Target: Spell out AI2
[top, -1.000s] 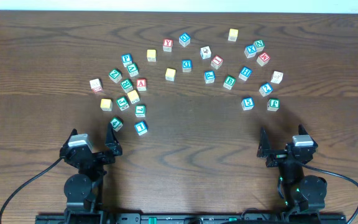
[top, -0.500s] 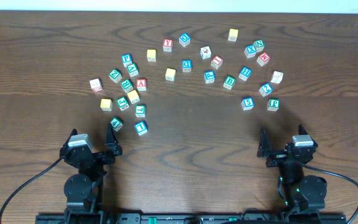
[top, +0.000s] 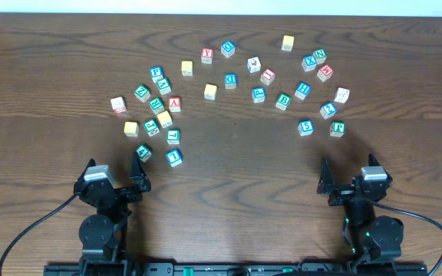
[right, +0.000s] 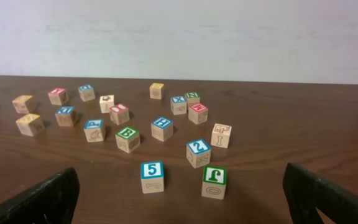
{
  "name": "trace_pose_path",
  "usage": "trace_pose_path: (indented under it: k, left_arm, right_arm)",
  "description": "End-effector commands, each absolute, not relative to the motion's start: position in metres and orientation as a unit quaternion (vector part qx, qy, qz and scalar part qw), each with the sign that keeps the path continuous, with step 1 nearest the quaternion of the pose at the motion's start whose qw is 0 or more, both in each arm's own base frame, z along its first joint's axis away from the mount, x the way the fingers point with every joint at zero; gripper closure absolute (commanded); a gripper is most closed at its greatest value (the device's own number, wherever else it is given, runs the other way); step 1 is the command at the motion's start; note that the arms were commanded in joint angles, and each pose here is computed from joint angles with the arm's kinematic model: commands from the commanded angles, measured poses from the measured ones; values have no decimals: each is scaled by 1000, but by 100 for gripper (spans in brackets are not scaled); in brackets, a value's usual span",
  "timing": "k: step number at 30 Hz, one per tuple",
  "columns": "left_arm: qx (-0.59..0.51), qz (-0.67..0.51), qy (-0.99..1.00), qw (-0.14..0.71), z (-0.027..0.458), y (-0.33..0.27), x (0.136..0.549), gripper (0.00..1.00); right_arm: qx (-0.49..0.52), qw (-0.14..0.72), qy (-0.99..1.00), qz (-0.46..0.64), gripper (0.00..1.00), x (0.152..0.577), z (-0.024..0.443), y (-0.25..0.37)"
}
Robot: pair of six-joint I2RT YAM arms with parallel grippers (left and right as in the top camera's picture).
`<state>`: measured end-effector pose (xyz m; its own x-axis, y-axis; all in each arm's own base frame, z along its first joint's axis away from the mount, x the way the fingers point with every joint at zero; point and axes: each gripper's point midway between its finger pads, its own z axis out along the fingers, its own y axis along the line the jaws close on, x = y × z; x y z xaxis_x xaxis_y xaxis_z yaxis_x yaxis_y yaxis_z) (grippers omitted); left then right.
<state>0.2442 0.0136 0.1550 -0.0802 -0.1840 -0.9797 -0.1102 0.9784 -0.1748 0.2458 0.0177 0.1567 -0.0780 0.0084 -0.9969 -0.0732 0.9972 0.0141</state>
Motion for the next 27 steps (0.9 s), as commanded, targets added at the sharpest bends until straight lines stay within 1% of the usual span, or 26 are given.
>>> trace_pose_path:
  k: [1, 20, 27]
  left_arm:
    - [-95, -18, 752, 652, 138, 15, 243, 2]
    - [-95, -18, 751, 653, 138, 15, 243, 2]
    - [-95, -20, 738, 668, 156, 15, 243, 2]
  right_arm:
    - [-25, 679, 734, 25, 1, 246, 156, 17]
    - [-25, 679, 734, 25, 1, 246, 156, 16]
    - [-25, 679, 734, 25, 1, 246, 156, 16]
